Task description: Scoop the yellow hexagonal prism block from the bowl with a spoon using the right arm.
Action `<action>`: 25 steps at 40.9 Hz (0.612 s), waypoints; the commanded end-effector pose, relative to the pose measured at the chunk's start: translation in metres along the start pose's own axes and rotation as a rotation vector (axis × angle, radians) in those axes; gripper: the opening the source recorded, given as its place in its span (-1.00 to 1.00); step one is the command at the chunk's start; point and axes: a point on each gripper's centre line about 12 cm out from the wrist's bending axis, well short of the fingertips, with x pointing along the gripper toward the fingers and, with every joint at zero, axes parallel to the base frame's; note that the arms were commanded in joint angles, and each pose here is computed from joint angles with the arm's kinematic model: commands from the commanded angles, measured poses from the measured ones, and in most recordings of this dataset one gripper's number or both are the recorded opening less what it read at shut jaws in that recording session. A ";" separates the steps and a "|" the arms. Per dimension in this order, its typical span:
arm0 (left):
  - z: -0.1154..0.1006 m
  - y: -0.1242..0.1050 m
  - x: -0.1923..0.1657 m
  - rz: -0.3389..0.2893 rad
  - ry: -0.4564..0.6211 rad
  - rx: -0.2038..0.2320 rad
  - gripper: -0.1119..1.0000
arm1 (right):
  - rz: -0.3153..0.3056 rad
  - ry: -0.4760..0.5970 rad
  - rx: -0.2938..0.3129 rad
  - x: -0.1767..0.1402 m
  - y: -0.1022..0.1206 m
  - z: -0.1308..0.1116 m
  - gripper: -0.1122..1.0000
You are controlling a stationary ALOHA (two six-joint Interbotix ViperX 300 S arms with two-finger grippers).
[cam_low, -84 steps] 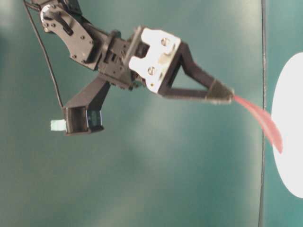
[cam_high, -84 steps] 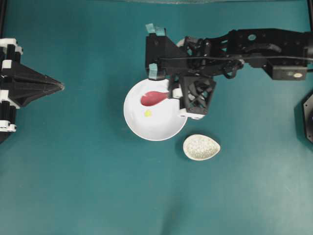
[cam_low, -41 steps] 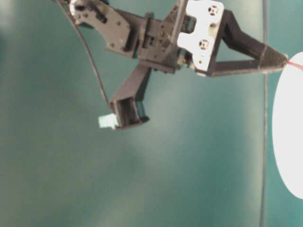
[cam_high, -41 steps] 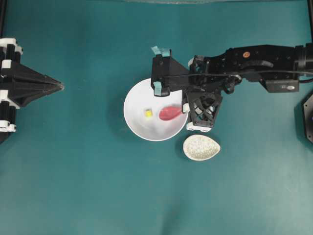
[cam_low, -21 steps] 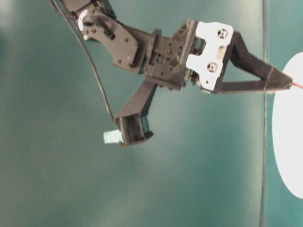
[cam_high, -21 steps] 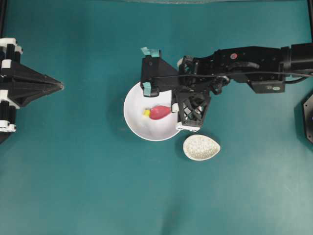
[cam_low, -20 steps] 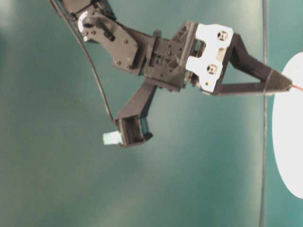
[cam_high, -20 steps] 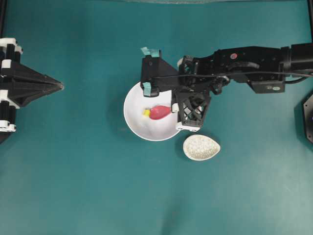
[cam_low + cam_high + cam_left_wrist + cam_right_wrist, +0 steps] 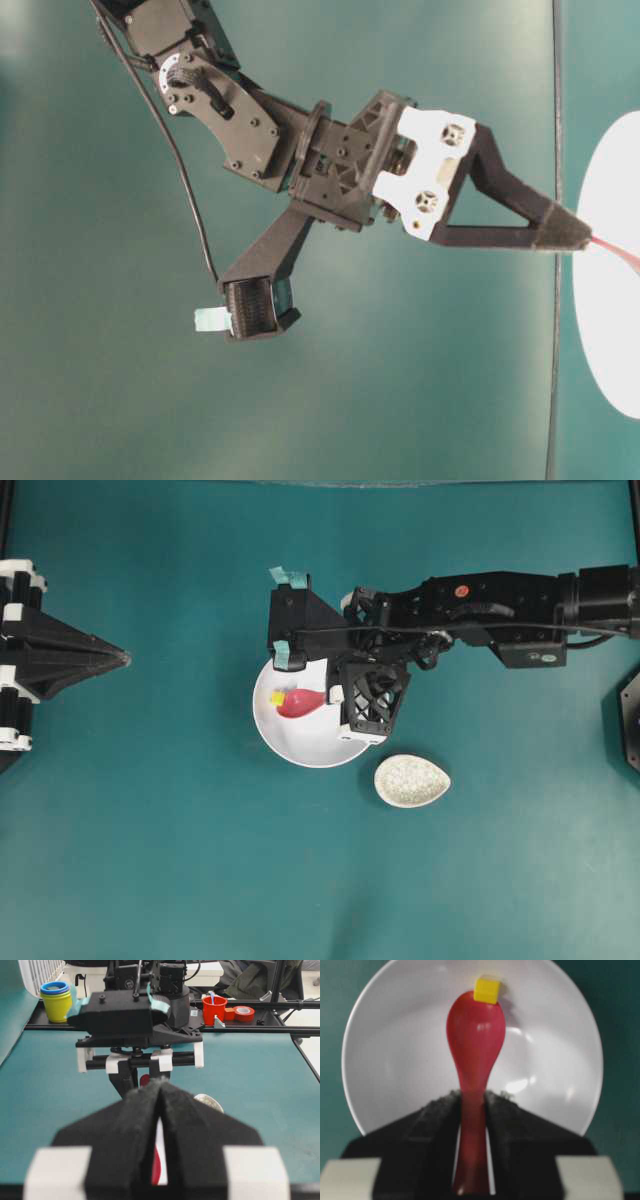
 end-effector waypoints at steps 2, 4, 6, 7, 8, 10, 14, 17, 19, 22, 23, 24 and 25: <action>0.011 0.000 0.004 -0.002 -0.031 0.003 -0.81 | -0.002 -0.054 -0.011 -0.011 0.002 0.013 -0.38; 0.011 0.000 0.004 -0.002 -0.031 0.001 -0.81 | -0.003 -0.054 -0.012 -0.012 0.002 0.013 -0.38; 0.011 0.000 0.004 -0.002 -0.031 0.003 -0.81 | -0.005 -0.058 -0.018 -0.012 0.002 0.014 -0.38; 0.011 0.000 0.004 -0.002 -0.031 0.001 -0.81 | -0.006 -0.058 -0.020 -0.012 0.002 0.015 -0.38; 0.011 0.000 0.004 -0.002 -0.031 0.001 -0.81 | -0.006 -0.061 -0.021 -0.013 0.002 0.016 -0.38; 0.011 0.000 0.004 -0.002 -0.031 0.001 -0.81 | -0.007 -0.067 -0.021 -0.014 0.002 0.017 -0.38; 0.011 0.000 0.004 -0.002 -0.031 0.001 -0.81 | -0.009 -0.086 -0.025 -0.016 0.002 0.022 -0.38; 0.011 0.000 0.003 -0.002 -0.031 0.003 -0.81 | -0.011 -0.091 -0.025 -0.018 0.002 0.022 -0.38; 0.011 0.000 0.004 -0.002 -0.031 0.003 -0.81 | -0.012 -0.099 -0.027 -0.020 0.002 0.024 -0.38; 0.011 0.000 0.004 -0.002 -0.031 0.003 -0.81 | -0.016 -0.109 -0.030 -0.025 0.002 0.025 -0.38; 0.011 0.000 0.004 -0.002 -0.029 0.003 -0.81 | -0.016 -0.111 -0.033 -0.026 0.002 0.025 -0.38; 0.011 0.000 0.004 -0.002 -0.029 0.003 -0.81 | -0.017 -0.117 -0.035 -0.028 0.003 0.026 -0.38; 0.011 0.000 0.004 -0.002 -0.031 0.003 -0.81 | -0.018 -0.121 -0.037 -0.030 0.003 0.026 -0.38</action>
